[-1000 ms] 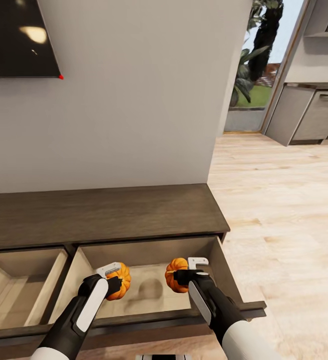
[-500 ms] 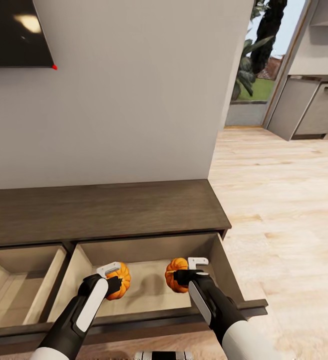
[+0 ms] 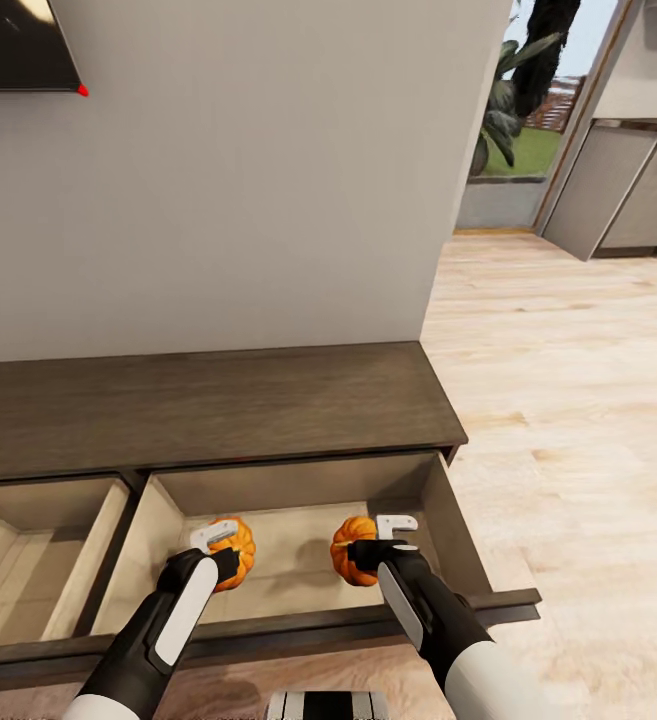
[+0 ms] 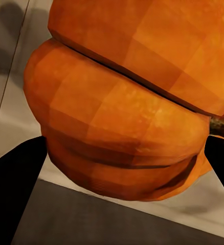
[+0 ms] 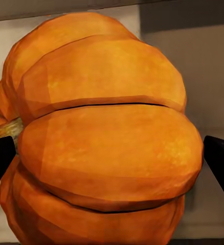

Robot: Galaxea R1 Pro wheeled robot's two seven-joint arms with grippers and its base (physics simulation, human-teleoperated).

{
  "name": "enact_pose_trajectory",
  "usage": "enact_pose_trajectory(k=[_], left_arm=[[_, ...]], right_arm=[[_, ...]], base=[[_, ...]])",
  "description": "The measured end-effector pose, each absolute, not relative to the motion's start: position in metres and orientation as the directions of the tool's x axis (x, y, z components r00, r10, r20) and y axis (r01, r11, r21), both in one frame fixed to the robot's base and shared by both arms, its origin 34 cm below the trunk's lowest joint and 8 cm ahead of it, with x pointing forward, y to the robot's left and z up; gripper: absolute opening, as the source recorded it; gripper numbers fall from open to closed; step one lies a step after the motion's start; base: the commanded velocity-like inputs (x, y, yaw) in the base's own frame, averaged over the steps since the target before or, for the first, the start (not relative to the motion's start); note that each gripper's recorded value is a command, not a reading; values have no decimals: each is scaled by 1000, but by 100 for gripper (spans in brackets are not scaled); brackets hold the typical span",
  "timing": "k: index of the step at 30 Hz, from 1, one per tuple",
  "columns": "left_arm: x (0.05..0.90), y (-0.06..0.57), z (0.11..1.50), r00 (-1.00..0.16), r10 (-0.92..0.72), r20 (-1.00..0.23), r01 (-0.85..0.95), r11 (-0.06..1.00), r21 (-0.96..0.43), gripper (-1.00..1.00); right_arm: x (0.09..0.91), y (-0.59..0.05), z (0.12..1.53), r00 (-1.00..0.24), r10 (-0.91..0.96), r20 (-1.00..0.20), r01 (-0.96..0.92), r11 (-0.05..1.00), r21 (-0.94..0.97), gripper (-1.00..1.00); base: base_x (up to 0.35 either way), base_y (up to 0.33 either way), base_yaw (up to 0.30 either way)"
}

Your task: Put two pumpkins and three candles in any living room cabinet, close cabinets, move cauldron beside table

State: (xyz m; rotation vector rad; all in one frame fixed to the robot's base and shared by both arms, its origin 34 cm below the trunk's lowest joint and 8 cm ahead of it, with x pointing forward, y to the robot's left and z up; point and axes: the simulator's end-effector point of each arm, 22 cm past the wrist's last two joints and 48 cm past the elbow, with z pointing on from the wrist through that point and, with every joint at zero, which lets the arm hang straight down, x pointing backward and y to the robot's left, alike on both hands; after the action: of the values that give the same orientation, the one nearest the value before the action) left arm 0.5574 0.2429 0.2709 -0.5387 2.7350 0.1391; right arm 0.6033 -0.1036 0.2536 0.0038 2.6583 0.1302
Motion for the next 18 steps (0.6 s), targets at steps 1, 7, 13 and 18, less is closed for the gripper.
enact_pose_trajectory(k=[1,7,13,18], left_arm=[[557,243,269,-868,-350,-352,-384,923,30,-100],[554,243,263,-872,-349,-343,-383,923,34,-100],[549,243,253,-879,-349,-326,-382,923,42,-100],[549,242,253,-879,-349,-326,-382,923,41,-100]], right_arm=[[602,-104,251,-889,25,-458,-20,995,93,-100],[600,-104,245,-894,26,-447,-18,995,94,-100],[596,-104,235,-900,27,-435,-16,995,94,-100],[596,-104,235,-899,28,-437,-15,995,95,-100]], base=[[0,0,0],[0,0,0],[0,0,0],[0,0,0]])
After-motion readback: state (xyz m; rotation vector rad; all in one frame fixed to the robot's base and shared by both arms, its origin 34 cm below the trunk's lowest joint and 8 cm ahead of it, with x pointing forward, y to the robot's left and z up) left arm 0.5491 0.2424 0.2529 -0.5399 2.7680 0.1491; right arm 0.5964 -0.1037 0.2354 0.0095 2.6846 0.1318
